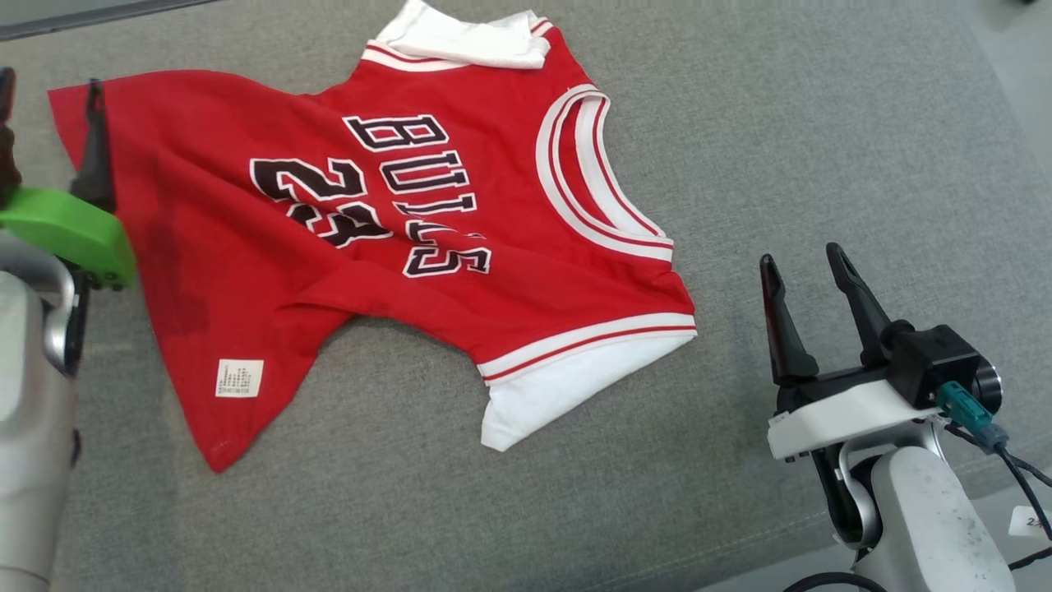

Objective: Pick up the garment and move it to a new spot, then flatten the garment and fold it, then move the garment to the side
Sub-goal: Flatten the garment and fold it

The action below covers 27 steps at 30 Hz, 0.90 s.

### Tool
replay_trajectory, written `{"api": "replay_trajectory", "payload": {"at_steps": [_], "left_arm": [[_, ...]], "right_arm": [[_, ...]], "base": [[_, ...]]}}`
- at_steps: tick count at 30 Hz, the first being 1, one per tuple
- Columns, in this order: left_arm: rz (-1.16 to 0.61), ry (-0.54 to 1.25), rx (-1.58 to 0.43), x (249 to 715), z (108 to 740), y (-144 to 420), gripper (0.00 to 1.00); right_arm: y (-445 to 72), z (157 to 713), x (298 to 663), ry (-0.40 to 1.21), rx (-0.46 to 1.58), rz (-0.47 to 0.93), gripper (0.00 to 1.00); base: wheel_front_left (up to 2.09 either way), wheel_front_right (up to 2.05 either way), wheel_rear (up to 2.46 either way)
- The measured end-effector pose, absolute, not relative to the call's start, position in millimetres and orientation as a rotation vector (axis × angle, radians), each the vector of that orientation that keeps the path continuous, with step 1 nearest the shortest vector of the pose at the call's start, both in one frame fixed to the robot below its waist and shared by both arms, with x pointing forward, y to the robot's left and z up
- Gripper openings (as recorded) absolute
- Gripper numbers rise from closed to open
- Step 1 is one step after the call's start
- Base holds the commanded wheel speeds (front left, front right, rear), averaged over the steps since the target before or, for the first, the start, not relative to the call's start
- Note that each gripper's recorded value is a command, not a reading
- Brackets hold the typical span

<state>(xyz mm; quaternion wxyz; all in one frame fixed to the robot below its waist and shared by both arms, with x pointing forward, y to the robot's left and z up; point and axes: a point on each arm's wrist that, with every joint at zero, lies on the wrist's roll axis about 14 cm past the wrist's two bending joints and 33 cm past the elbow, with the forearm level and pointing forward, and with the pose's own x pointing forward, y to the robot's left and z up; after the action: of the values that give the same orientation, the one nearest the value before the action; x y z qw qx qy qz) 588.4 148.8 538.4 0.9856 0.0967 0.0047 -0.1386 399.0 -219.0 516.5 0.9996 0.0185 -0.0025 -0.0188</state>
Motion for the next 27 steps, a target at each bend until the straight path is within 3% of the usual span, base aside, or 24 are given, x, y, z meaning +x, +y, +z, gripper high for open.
{"api": "replay_trajectory", "payload": {"at_steps": [11, 17, 27], "left_arm": [[-0.230, 0.067, -0.067, 492, 509, 136, 1.00], [-0.181, 0.192, -0.175, 426, 466, 134, 1.00], [-0.140, 0.294, -0.222, 392, 433, 132, 1.00]], "right_arm": [[-196, 532, 390, -0.045, 0.060, 0.027, 1.00], [-190, 544, 381, -0.076, 0.056, 0.051, 1.00], [-193, 548, 375, -0.088, 0.051, 0.045, 1.00]], "base": [[0.00, 0.00, 0.00], [0.00, 0.00, 0.00], [0.00, 0.00, 0.00]]}}
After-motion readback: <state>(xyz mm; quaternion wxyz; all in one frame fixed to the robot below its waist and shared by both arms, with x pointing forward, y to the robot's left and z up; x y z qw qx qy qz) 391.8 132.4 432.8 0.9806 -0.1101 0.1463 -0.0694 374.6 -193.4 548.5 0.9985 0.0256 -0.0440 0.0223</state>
